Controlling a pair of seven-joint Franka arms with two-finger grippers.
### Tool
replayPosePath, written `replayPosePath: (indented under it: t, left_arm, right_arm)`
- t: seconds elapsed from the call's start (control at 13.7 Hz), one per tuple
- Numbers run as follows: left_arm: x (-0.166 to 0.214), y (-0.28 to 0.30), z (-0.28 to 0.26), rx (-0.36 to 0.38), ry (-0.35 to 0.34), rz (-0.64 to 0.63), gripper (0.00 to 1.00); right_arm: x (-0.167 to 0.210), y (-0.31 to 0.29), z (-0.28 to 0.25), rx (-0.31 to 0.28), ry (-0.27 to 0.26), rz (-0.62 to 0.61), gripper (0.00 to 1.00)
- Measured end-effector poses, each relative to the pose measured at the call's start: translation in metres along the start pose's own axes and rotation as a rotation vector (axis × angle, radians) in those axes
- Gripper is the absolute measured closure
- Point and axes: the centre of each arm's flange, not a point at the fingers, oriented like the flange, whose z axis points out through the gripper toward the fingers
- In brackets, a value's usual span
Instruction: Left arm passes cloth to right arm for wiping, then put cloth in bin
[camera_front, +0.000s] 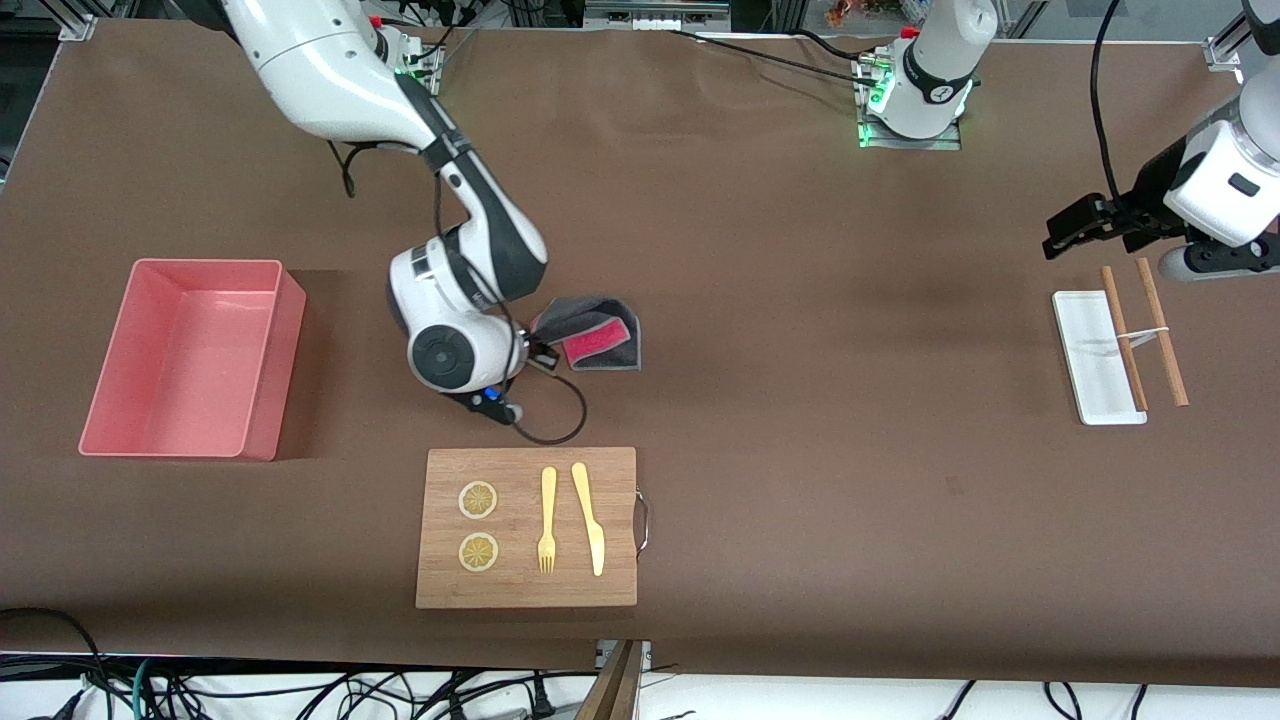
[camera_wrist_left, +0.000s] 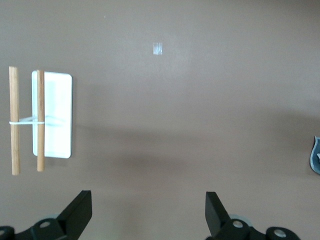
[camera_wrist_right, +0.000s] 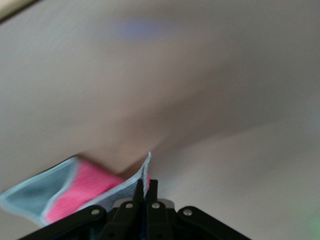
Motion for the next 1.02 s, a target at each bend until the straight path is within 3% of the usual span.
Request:
replayPosePath:
  t: [0.22,0.51,1.02]
  left_arm:
    - [0.012,-0.001,-0.020,-0.001,0.041,0.024,0.00]
    - [0.020,-0.029,-0.013,0.008,-0.017,0.083,0.00]
    - [0.016,-0.022,-0.009,0.011,-0.049,0.066,0.00]
  right_arm:
    - [0.036,0.042,0.001,-0.041,-0.006,-0.047,1.00]
    - [0.068,0.098,-0.015,-0.122,-0.025,-0.121,1.00]
    - [0.126,0.209,-0.054,-0.161,-0.032,-0.279,1.00]
